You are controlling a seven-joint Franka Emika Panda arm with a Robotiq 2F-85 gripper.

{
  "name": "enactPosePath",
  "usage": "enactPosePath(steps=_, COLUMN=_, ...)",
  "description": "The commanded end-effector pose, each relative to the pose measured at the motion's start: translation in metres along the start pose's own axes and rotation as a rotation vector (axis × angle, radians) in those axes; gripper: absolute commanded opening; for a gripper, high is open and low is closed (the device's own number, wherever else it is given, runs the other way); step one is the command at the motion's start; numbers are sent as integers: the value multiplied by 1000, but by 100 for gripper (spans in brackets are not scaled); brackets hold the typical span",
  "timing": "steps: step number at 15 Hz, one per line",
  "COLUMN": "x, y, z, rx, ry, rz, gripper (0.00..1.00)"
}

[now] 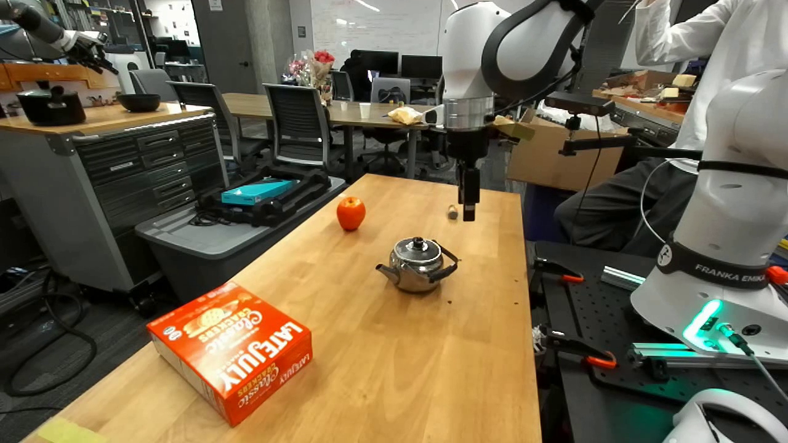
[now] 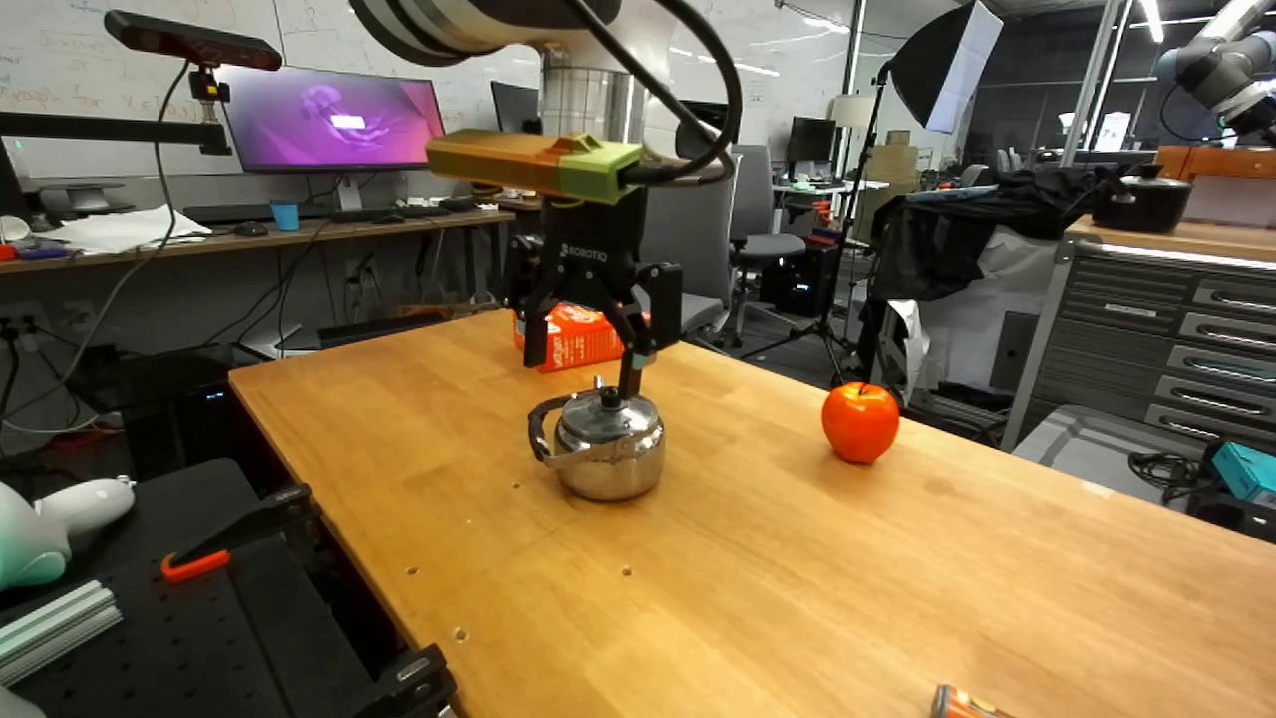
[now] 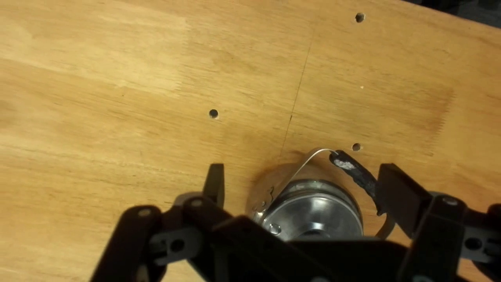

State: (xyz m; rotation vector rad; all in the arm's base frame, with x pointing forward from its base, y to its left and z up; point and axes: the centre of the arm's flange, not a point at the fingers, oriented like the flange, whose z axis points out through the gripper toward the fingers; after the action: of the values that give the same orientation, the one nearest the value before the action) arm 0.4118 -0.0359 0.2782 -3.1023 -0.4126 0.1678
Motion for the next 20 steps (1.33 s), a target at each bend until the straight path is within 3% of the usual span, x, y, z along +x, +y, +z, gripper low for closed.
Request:
enactPosePath(steps=1, x=-28, y=9, z=-22, rx=5, ry=27, rz=-47, gripper=100)
enactPosePath(steps=9, x=-47, y=11, z=-37, rx=-1, ry=77, rz=-76, gripper=100)
enactPosePath(steps=11, x=-34, y=10, z=-28, rx=1, ry=70, rz=-55, gripper=100)
enactPosePath(steps=20, x=-37, y=11, z=-28, rx=4, ry=68, rz=-62, gripper=100)
